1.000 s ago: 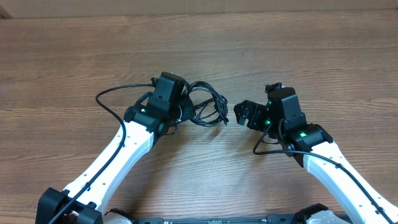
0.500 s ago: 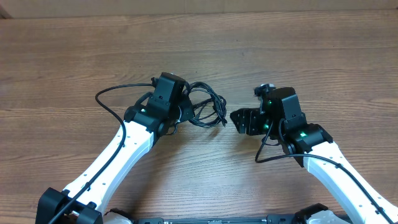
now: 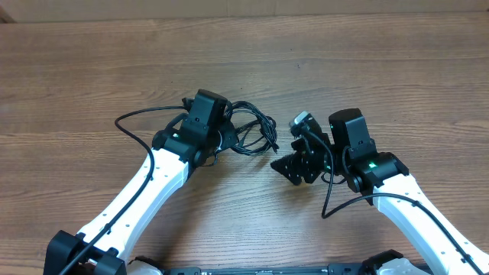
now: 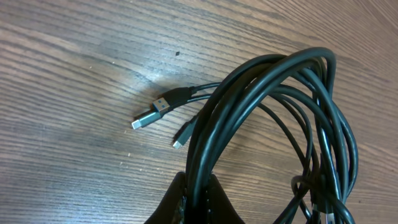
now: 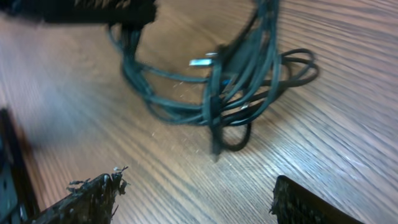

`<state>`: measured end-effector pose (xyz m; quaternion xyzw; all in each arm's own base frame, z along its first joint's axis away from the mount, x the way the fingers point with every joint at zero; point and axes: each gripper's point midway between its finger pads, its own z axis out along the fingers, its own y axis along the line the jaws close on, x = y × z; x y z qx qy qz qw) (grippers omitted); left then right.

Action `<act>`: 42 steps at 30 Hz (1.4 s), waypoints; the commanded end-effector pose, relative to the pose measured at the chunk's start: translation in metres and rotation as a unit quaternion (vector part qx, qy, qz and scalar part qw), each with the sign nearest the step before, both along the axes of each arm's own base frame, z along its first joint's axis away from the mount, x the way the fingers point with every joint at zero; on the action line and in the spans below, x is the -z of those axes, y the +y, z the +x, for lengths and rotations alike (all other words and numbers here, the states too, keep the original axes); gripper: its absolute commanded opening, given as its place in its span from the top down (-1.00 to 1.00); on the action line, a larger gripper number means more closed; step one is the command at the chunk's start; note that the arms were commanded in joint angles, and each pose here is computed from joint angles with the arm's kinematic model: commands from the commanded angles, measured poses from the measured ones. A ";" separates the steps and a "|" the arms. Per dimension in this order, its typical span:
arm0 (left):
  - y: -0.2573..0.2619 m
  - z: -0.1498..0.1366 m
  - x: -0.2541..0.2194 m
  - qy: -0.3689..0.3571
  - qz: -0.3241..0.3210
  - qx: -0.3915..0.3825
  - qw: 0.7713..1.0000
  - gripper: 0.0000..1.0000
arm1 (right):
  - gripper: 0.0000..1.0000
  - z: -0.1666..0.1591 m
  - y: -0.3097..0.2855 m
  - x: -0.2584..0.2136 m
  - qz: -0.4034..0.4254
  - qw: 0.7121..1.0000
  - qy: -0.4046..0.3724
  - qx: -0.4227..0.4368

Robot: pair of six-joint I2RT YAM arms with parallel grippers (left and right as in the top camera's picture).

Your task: Untangle cables

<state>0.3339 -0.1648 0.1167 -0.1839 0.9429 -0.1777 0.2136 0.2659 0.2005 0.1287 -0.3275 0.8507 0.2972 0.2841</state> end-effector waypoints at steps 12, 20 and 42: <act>-0.003 -0.009 -0.015 0.064 -0.145 0.027 0.987 0.91 | -0.54 0.003 0.010 -0.018 -0.017 0.982 -0.138 -0.127; -0.001 -0.014 -0.015 0.062 -0.140 0.062 0.986 0.91 | -0.26 0.004 0.012 -0.022 -0.028 0.968 -0.188 -0.167; -0.007 -0.013 -0.020 0.056 -0.157 0.074 0.983 0.91 | 0.39 0.008 0.013 -0.025 -0.040 0.952 -0.233 -0.194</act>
